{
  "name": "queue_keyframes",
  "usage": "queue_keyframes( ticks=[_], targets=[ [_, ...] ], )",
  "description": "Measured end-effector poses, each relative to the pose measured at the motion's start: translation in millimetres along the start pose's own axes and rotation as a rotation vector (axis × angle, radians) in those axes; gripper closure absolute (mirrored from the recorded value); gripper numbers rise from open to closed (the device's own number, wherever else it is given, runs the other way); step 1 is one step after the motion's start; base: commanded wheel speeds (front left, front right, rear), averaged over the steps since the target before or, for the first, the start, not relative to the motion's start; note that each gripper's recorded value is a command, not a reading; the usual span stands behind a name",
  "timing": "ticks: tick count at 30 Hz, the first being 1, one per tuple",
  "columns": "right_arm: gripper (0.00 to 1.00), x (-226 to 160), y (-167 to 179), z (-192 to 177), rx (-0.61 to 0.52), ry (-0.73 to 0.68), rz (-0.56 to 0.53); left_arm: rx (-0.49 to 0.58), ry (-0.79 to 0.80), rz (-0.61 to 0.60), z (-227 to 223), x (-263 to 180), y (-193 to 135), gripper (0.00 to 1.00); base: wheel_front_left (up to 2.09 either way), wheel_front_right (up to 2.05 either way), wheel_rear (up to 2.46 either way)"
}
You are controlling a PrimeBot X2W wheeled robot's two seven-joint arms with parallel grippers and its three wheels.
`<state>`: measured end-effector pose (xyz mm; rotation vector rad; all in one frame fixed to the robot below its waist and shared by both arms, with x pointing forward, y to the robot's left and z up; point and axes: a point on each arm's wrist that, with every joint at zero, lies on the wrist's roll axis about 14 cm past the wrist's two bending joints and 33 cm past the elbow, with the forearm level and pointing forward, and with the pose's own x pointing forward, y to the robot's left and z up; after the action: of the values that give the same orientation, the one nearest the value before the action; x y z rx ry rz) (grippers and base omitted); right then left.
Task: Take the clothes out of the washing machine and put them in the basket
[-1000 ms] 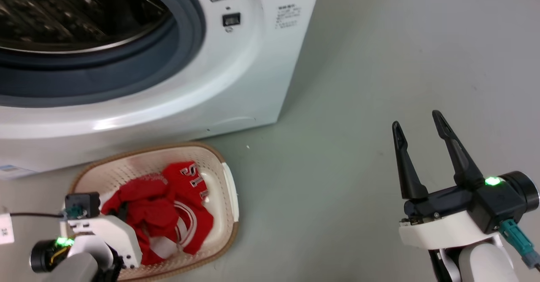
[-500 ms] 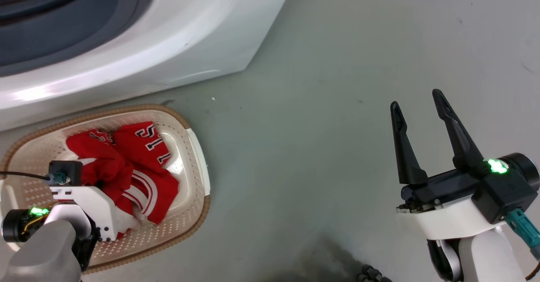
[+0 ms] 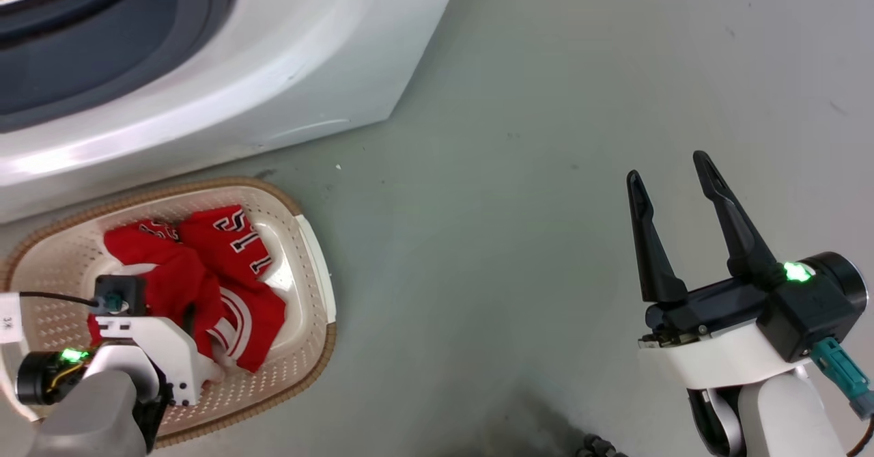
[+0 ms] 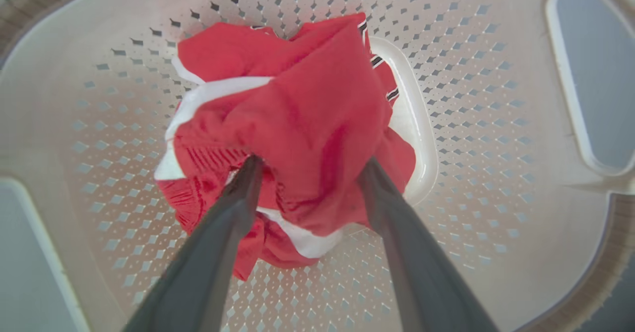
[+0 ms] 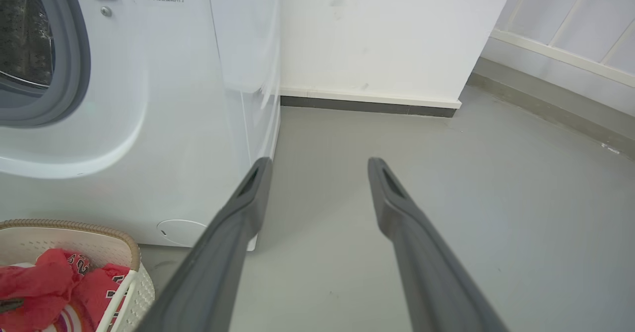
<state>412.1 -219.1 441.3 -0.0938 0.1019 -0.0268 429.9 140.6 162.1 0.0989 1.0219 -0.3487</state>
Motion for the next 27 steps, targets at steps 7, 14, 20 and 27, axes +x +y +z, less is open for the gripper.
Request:
queue_keyframes(
  ticks=[7, 14, 20, 27],
  targets=[
    [0.0, -5, 1, 22, -0.005, -0.062, 0.006, -0.027, -0.114, 0.002, 30, -28, -6, 0.0, 0.0, 0.0, 0.0],
    [0.0, -19, 2, 47, -0.021, -0.13, 0.012, 0.002, -0.368, 0.021, 105, -79, -6, 0.0, 0.0, 0.0, 0.0],
    [0.0, -32, 8, 72, -0.013, -0.205, 0.029, 0.005, -0.626, 0.08, 152, -151, -3, 0.0, 0.0, 0.0, 0.0],
    [0.0, -48, 16, 97, -0.006, -0.285, 0.052, -0.013, -0.887, 0.143, 170, -241, 1, 0.0, 0.0, 0.0, 0.0]
  ],
)
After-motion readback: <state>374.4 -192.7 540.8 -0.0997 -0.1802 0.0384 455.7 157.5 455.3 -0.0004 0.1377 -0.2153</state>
